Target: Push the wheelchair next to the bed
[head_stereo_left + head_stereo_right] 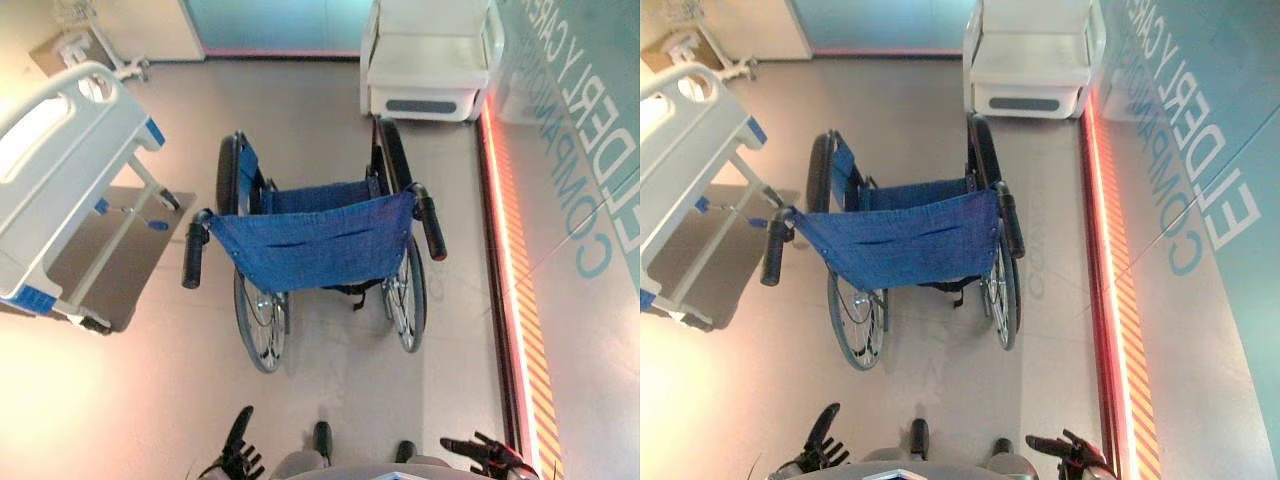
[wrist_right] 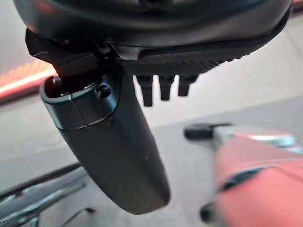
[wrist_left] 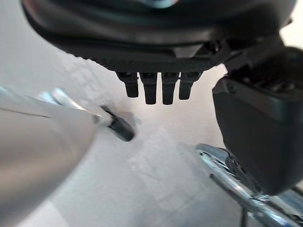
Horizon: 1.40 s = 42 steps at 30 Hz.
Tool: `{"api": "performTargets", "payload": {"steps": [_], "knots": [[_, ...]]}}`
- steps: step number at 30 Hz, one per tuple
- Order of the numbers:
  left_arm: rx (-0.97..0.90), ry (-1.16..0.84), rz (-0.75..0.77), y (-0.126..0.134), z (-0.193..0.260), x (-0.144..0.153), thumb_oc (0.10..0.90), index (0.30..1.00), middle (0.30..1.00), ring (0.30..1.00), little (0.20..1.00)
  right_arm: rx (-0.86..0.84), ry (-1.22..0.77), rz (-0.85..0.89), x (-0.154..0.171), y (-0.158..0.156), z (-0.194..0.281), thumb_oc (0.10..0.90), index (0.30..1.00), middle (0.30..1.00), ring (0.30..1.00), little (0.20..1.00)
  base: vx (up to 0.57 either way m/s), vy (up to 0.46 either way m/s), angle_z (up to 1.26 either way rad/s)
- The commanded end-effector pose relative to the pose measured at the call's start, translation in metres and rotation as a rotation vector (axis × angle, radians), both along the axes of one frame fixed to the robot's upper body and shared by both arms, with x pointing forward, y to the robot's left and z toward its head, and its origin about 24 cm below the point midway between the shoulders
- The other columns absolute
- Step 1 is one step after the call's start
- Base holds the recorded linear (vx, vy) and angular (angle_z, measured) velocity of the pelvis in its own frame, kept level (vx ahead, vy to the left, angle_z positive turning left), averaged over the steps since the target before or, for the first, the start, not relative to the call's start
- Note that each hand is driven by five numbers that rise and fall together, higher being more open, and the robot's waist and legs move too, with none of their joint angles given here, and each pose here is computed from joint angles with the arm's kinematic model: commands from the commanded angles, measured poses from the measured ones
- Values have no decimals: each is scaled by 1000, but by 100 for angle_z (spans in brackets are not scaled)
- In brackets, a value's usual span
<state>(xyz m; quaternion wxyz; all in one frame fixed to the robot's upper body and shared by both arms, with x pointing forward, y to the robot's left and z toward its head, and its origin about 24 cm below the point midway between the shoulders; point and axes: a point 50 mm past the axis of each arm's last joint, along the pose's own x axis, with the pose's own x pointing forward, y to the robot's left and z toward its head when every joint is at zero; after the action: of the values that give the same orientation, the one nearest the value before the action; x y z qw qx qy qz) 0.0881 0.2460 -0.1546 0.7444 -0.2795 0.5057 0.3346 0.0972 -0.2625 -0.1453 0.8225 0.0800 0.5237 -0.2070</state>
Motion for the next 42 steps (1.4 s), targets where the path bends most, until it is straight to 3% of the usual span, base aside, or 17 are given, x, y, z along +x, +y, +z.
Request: {"api": "performTargets", "payload": {"steps": [1,14,20,29,42], "knots": [[149,-87,85,47,26,31,800,900,900,900,900,-99,-182,-118,43,-28,30,800,900,900,900,900,-62,-5,4],[387,-316,326,124,94,50,800,900,900,900,900,-323,-585,-173,101,-66,126,800,900,900,900,900,14,7,5],[513,-482,320,137,135,73,800,900,900,900,900,-465,-791,-255,116,-76,174,800,900,900,900,900,11,5,1],[663,-740,186,125,211,117,800,900,900,900,900,-610,-1086,-304,133,-66,244,800,900,900,900,900,7,1,0],[711,-1034,-139,99,294,157,800,900,900,900,900,-504,-1391,-33,160,-33,329,800,900,900,900,900,1,0,0]]}}
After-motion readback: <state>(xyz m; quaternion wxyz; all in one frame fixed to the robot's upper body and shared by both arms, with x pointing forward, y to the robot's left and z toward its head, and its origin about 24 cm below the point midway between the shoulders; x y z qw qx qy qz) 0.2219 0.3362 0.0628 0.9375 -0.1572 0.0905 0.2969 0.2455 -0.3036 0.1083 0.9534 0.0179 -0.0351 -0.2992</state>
